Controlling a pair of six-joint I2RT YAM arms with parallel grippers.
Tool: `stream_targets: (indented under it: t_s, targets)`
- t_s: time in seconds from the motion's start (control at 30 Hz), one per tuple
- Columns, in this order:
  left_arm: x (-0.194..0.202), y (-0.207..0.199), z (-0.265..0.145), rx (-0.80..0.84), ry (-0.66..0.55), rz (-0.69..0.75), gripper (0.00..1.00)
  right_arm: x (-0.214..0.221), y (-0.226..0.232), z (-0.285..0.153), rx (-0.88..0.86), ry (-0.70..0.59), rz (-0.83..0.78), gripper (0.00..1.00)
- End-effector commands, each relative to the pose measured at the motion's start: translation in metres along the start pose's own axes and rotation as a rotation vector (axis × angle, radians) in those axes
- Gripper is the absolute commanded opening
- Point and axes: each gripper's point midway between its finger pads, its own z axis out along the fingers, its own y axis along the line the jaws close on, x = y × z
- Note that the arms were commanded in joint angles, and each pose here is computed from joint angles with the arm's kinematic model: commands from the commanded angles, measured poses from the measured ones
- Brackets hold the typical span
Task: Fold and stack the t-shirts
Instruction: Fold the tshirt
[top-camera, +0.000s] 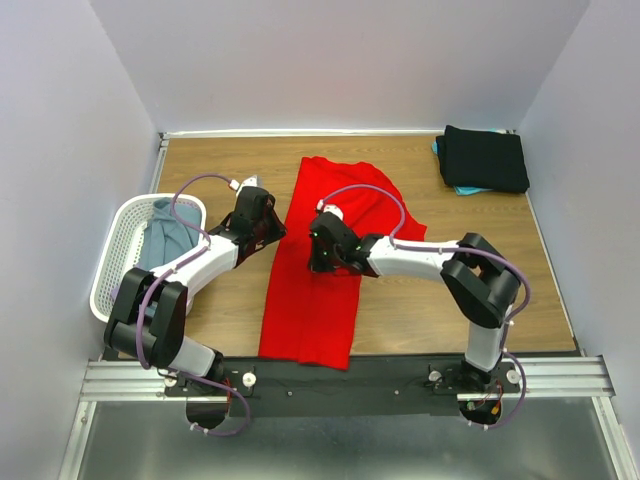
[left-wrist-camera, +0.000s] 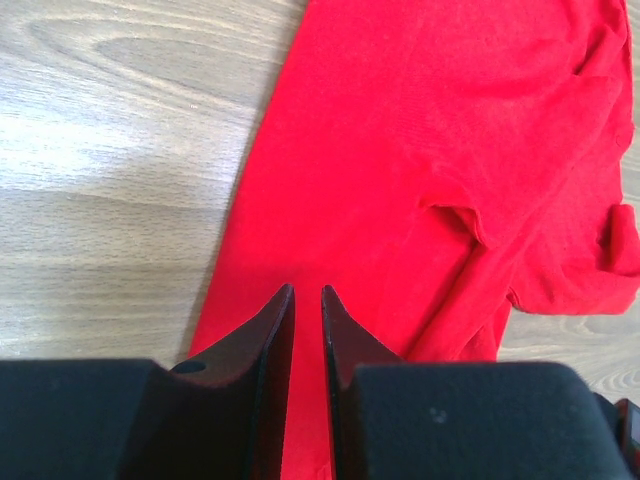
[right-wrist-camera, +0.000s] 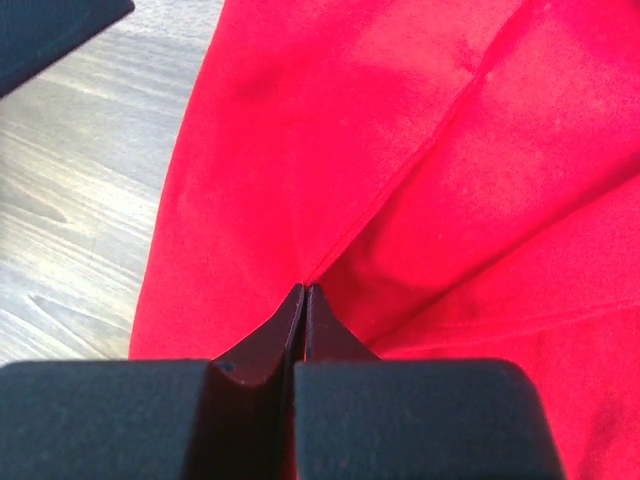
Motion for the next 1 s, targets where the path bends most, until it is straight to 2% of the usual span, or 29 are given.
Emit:
stream_targets:
  t_s: [0.0,0.2,0.27,0.4,0.43,0.47,0.5,0.57,0.63,0.73,0.97]
  targets:
    - [-0.001,0.001,0.001,0.014,-0.005,0.011,0.24,0.006,-0.004,-0.009,0.028,-0.004,0.004,0.06]
    - [0.0,0.0,0.001,0.018,-0.003,0.012,0.24,0.019,-0.008,-0.009,0.045,0.014,0.0,0.06]
    - [0.0,0.0,0.001,0.021,-0.003,0.014,0.24,0.019,-0.007,-0.008,0.045,0.016,0.002,0.09]
    - [0.003,-0.004,-0.001,0.046,0.009,0.017,0.24,0.007,-0.006,-0.014,0.056,-0.025,-0.003,0.29]
    - [0.003,-0.004,-0.002,0.048,0.007,0.019,0.25,0.002,-0.009,-0.017,0.077,-0.044,-0.008,0.41]
    - [0.003,-0.004,-0.003,0.05,0.005,0.019,0.25,-0.005,-0.008,-0.022,0.081,-0.066,-0.01,0.46]
    - [0.005,-0.003,-0.003,0.05,0.007,0.02,0.25,-0.013,-0.008,-0.031,0.089,-0.086,-0.013,0.56]
    - [0.008,-0.004,-0.004,0.061,0.014,0.022,0.25,-0.03,-0.02,-0.04,0.136,-0.131,0.0,0.63]
    - [0.016,-0.009,-0.005,0.073,0.027,0.036,0.25,-0.044,-0.037,-0.05,0.169,-0.156,0.029,0.64]
    - [0.027,-0.027,-0.009,0.106,0.036,0.072,0.25,-0.078,-0.102,-0.061,0.245,-0.187,0.152,0.64]
    - [0.068,-0.075,-0.007,0.215,0.129,0.222,0.25,-0.111,-0.202,-0.079,0.386,-0.233,0.28,0.63]
